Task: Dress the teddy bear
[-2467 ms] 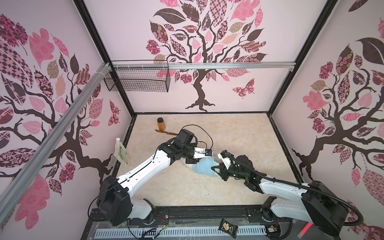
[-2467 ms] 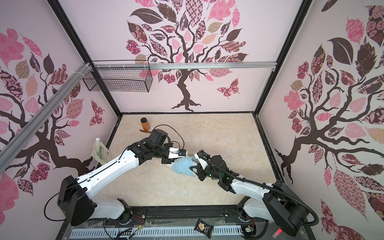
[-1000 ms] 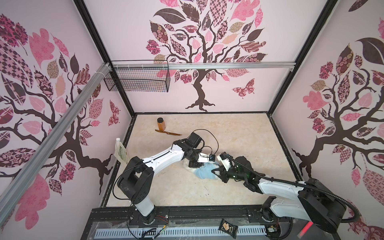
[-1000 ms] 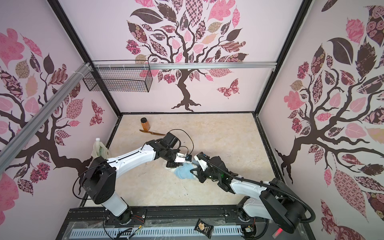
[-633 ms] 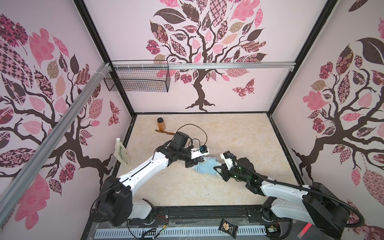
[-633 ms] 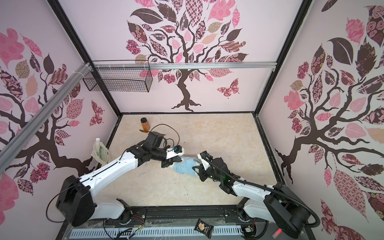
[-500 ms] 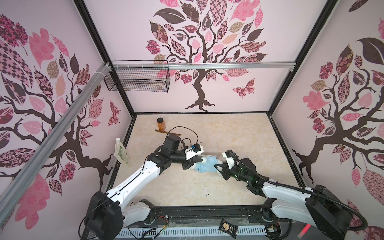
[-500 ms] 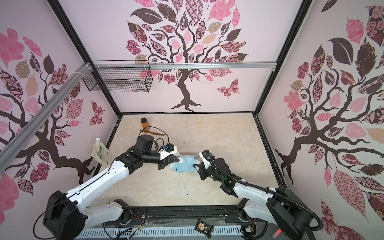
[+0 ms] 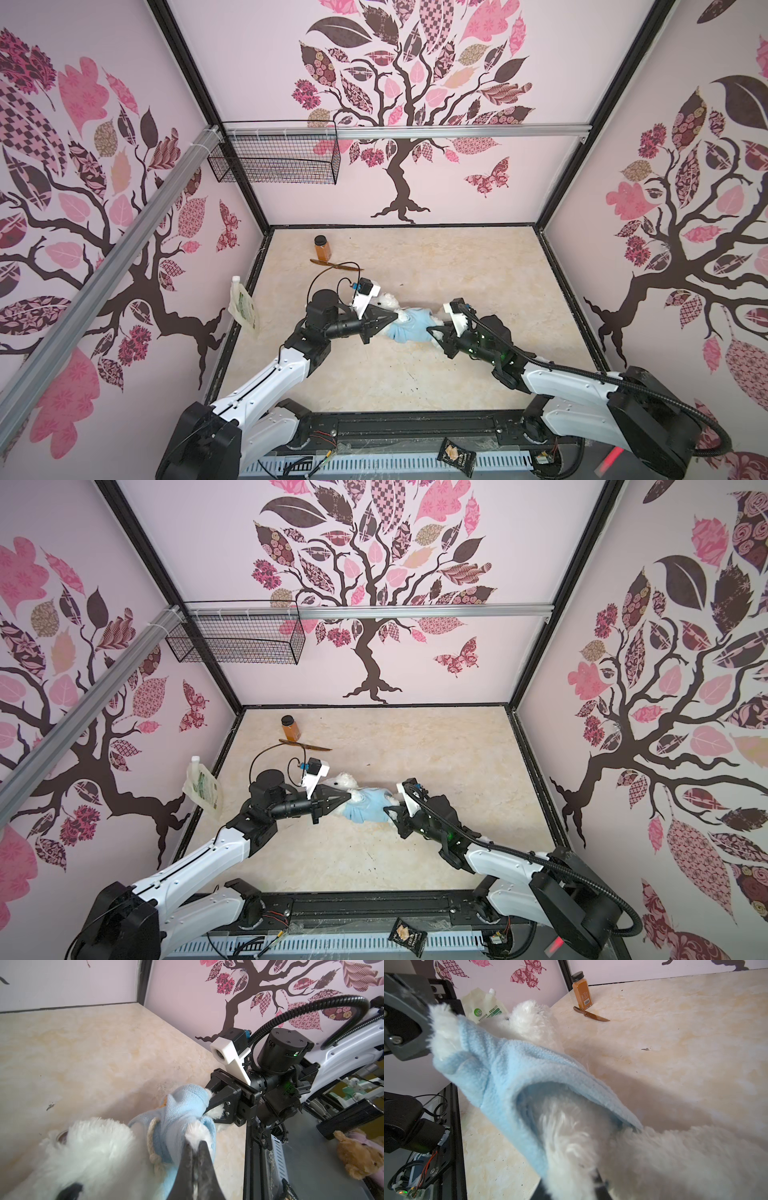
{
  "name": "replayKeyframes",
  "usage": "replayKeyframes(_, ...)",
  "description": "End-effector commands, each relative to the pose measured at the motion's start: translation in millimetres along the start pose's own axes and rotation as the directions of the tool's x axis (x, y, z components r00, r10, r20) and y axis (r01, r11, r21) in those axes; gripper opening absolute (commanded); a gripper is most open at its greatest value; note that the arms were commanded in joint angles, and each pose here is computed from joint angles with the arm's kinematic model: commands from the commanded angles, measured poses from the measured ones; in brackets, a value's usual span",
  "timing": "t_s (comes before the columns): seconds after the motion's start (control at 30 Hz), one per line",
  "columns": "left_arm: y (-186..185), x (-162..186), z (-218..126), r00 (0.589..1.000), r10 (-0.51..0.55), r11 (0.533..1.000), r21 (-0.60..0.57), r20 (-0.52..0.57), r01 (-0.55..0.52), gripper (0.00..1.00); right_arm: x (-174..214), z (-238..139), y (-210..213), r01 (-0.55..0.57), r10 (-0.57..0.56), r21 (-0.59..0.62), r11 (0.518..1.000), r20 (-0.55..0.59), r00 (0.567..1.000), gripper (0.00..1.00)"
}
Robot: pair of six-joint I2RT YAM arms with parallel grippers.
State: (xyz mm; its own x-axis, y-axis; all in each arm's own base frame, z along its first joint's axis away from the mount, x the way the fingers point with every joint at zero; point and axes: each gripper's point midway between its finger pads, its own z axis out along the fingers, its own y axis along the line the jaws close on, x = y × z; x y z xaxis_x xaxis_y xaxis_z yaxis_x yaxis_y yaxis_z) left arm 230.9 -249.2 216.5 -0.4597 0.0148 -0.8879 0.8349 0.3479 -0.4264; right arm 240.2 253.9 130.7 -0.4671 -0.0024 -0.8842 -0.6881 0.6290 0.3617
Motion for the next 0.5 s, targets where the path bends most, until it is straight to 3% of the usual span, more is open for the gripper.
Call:
replayKeyframes(0.0,-15.9,-40.8,-10.0,0.991,0.047,0.999,0.018,0.122,-0.050,0.00,24.7,4.4,-26.6,0.006,0.007,0.114,0.993,-0.114,0.993,0.00)
replayKeyframes(0.07,-15.9,-12.0,-1.7,0.990,0.135,0.990,-0.024,-0.042,-0.136,0.00,23.8,6.8,-22.0,0.014,-0.003,0.089,0.996,-0.127,0.992,0.00)
replayKeyframes(0.13,-13.7,20.9,6.1,0.938,0.249,0.960,-0.062,-0.241,-0.271,0.00,18.5,8.5,-11.7,0.032,-0.026,0.044,0.999,-0.122,0.992,0.04)
replayKeyframes(0.2,-8.5,39.0,13.4,0.897,0.272,0.948,-0.063,-0.350,-0.312,0.00,12.2,11.0,4.5,0.078,-0.079,-0.008,0.997,-0.115,0.990,0.07)
replayKeyframes(0.37,-15.1,51.2,33.6,0.829,0.349,0.917,-0.022,-0.437,-0.398,0.00,8.8,19.8,30.7,0.109,-0.120,-0.095,0.989,-0.116,0.986,0.11)
replayKeyframes(0.47,-22.1,37.4,39.1,0.876,0.299,0.942,-0.031,-0.379,-0.335,0.00,13.2,21.8,24.6,0.098,-0.107,-0.070,0.993,-0.127,0.986,0.19)
